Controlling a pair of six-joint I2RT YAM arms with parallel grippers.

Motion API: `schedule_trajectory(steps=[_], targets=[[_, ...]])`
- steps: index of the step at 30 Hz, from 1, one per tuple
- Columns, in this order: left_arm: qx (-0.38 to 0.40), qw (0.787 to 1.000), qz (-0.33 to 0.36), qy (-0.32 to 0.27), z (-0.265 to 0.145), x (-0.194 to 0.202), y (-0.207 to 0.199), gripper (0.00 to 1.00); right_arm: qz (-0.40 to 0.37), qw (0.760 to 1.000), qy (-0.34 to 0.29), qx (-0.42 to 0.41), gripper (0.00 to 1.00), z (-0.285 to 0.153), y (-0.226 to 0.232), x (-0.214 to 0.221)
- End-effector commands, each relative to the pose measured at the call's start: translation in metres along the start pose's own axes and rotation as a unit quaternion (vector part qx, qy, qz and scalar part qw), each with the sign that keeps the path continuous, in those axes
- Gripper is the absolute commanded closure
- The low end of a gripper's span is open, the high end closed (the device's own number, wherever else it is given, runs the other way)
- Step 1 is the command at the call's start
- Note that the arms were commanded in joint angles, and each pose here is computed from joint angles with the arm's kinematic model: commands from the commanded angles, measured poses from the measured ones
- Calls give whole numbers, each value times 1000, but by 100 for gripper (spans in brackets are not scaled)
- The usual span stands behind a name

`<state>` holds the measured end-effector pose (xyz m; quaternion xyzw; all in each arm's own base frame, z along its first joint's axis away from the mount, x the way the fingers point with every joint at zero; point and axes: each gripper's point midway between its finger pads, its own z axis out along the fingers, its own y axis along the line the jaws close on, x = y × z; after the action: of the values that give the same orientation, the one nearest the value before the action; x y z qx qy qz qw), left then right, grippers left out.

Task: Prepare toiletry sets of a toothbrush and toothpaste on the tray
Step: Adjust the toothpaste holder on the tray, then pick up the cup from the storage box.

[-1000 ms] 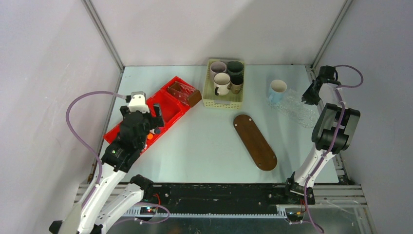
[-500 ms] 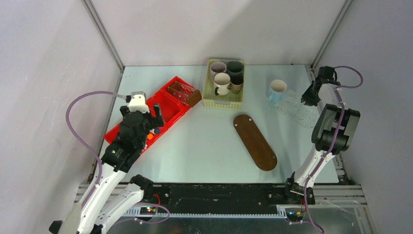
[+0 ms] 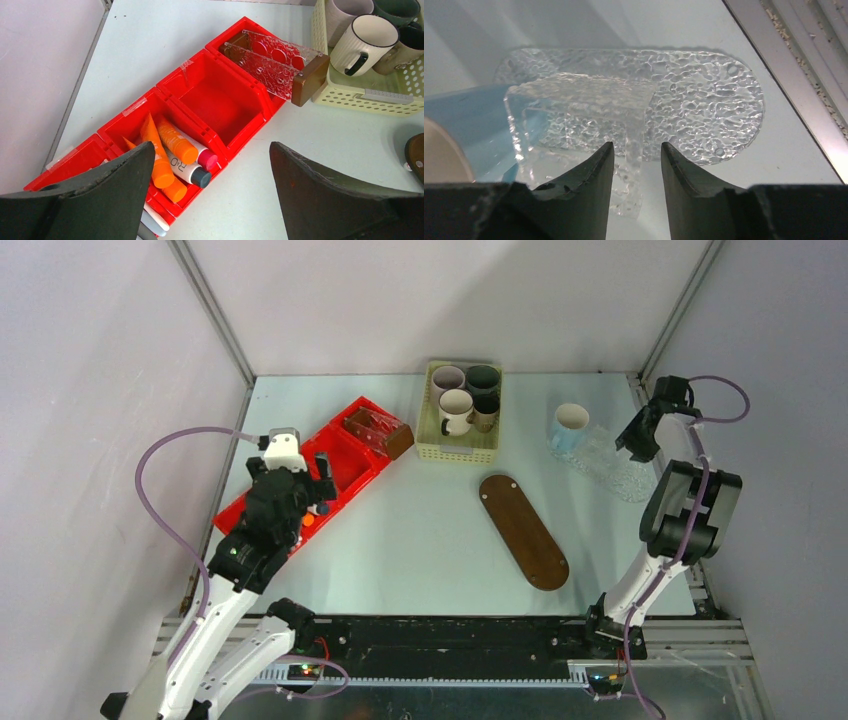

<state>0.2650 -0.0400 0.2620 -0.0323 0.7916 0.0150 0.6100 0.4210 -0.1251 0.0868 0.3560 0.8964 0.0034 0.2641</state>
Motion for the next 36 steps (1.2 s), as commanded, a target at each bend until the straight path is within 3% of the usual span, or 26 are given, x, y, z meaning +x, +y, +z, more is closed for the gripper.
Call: schedule_trajectory(steps=[1, 10, 20, 28, 36], targets=[[2, 1000, 0, -10, 1, -6, 0, 8, 3, 998, -62, -14, 56, -43, 6, -28], [5, 1000, -3, -8, 1, -6, -1, 8, -38, 986, -142, -75, 44, -111, 36, -54], [3, 1000, 0, 5, 7, 0, -2, 8, -164, 947, -198, -190, 39, -159, 140, -33], [-5, 1000, 7, 15, 11, 5, -1, 7, -278, 908, -180, -256, 38, -151, 240, 25], [-25, 999, 14, 22, 16, 10, 6, 8, -327, 896, -156, -259, 39, -107, 306, 63]])
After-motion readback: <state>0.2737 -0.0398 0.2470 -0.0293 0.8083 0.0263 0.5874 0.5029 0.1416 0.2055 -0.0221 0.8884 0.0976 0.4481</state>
